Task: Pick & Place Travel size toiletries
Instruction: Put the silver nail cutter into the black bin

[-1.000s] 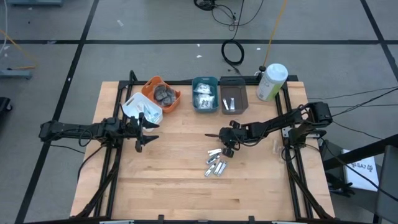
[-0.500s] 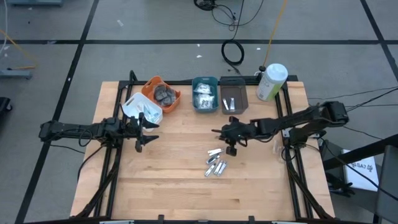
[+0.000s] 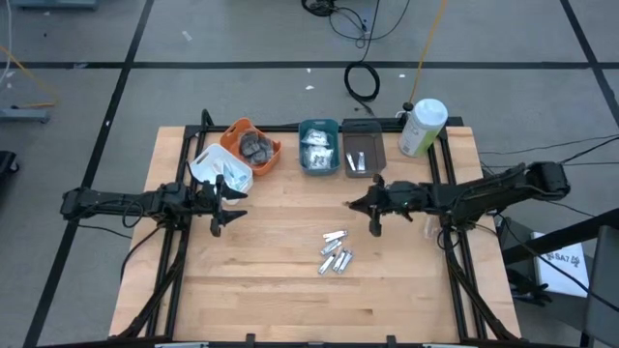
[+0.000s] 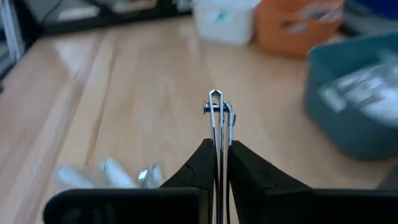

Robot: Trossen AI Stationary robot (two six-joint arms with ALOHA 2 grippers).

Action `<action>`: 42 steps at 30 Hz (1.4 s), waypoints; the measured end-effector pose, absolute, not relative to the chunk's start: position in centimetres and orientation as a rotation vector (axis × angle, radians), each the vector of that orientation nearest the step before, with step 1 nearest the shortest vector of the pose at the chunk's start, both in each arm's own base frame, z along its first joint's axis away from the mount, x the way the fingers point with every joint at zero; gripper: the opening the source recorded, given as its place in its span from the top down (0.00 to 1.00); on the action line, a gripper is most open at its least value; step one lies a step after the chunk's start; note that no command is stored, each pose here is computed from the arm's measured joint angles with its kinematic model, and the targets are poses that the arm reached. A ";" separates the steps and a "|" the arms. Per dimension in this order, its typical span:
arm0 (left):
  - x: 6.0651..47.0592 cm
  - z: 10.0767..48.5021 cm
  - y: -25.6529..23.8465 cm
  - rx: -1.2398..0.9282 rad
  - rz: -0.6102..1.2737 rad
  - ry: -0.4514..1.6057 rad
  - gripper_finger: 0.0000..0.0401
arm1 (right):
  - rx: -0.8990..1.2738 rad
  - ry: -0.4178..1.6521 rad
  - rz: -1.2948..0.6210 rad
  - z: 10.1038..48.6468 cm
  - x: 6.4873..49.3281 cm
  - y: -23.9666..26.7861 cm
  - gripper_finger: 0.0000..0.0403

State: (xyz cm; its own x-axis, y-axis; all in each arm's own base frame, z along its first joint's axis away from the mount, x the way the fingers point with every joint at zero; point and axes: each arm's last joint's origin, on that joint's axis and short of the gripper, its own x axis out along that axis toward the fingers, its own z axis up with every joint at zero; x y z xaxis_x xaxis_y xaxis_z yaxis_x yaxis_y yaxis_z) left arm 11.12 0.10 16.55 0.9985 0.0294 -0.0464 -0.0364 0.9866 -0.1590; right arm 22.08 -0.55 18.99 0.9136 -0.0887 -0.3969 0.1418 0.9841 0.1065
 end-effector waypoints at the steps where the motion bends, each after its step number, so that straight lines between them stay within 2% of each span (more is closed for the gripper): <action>1: 11.1 16.6 0.1 -0.161 0.033 0.044 0.36 | 0.137 0.377 -0.134 19.3 21.9 -0.9 0.95; 8: 11.1 16.5 0.1 -0.160 0.033 0.045 0.36 | 0.132 0.264 -0.310 20.7 21.2 -4.9 0.95; 13: 11.1 16.6 0.1 -0.161 0.033 0.044 0.36 | 0.147 0.295 -0.562 20.0 20.0 -9.2 0.95; 19: 11.1 16.5 0.1 -0.161 0.033 0.045 0.36 | 0.199 0.358 -0.738 18.4 18.6 -13.1 0.95; 30: 11.1 16.5 0.1 -0.161 0.033 0.044 0.36 | 0.243 0.387 -0.718 16.5 18.9 -14.7 0.92; 42: 11.1 16.5 0.1 -0.161 0.033 0.044 0.36 | 0.263 0.356 -0.728 16.6 19.0 -14.8 0.82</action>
